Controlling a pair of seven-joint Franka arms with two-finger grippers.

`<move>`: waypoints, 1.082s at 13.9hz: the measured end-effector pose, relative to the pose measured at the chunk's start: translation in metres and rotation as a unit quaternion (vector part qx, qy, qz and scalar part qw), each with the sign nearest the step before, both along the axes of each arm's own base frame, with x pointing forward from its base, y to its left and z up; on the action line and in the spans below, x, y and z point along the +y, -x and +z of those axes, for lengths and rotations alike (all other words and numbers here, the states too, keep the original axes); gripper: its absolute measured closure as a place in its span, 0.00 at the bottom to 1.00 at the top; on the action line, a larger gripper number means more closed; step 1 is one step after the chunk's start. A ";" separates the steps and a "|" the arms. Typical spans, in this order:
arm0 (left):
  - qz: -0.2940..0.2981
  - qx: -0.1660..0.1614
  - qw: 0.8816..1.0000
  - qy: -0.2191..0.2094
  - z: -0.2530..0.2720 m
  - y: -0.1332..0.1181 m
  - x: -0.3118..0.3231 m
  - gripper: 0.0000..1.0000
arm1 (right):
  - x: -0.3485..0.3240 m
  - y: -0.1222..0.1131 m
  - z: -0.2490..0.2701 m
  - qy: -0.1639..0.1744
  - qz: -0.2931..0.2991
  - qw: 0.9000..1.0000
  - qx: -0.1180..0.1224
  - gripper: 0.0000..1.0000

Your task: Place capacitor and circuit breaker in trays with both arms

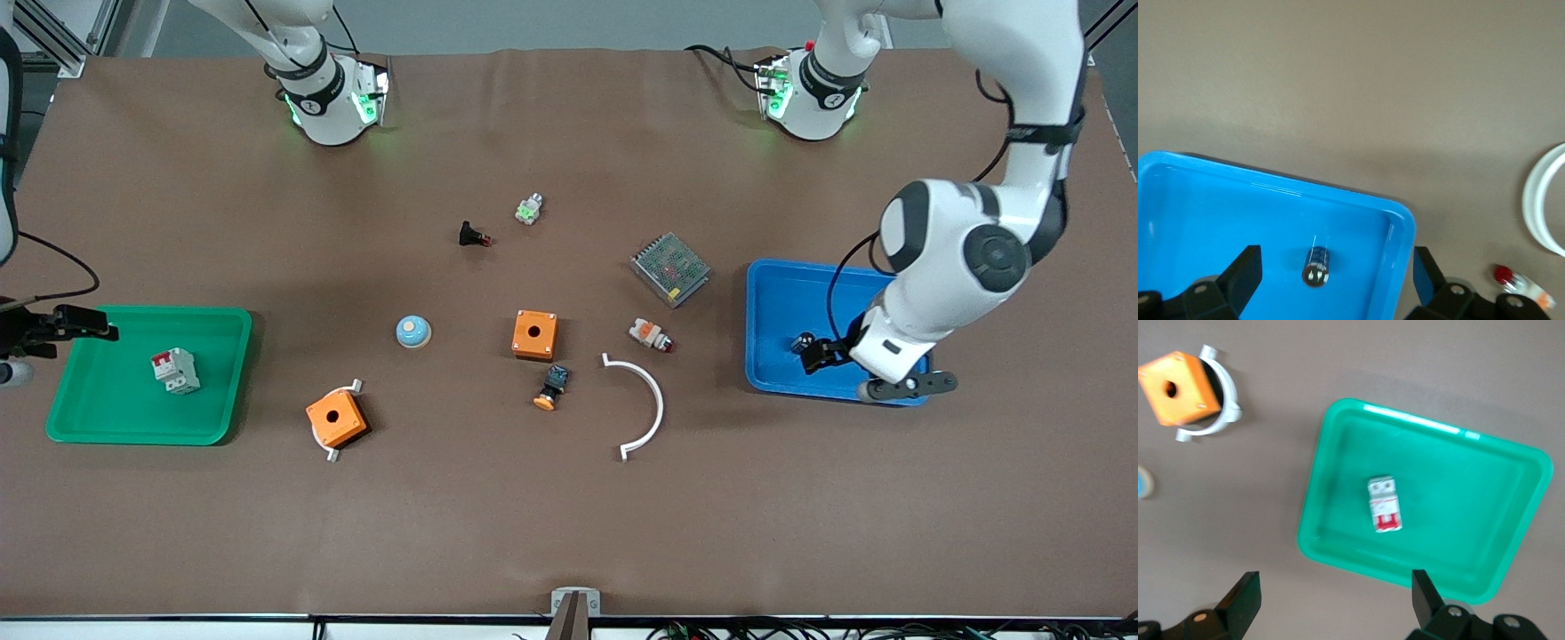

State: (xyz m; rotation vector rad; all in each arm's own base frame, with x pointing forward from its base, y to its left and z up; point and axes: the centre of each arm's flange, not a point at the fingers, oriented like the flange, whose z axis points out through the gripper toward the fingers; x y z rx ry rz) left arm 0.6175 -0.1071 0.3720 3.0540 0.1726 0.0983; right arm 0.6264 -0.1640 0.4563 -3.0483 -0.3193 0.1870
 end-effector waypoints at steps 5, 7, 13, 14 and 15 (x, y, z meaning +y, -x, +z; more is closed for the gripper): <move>-0.027 -0.009 0.999 -0.035 0.130 -0.004 0.014 0.00 | 0.089 0.009 0.062 0.012 -0.060 0.998 -0.009 0.00; -0.039 -0.025 0.998 -0.035 0.169 0.002 0.025 0.00 | 0.106 0.017 0.083 0.013 -0.062 0.998 -0.021 0.00; -0.096 -0.024 0.994 -0.037 0.238 0.025 0.046 0.00 | 0.110 0.075 0.109 0.013 -0.063 0.997 -0.043 0.00; -0.115 -0.025 0.992 -0.039 0.244 0.029 0.047 0.00 | 0.110 0.084 0.115 0.016 -0.062 0.997 -0.048 0.00; -0.124 -0.026 0.991 -0.040 0.249 0.033 0.049 0.00 | 0.110 0.090 0.122 0.017 -0.062 0.997 -0.053 0.00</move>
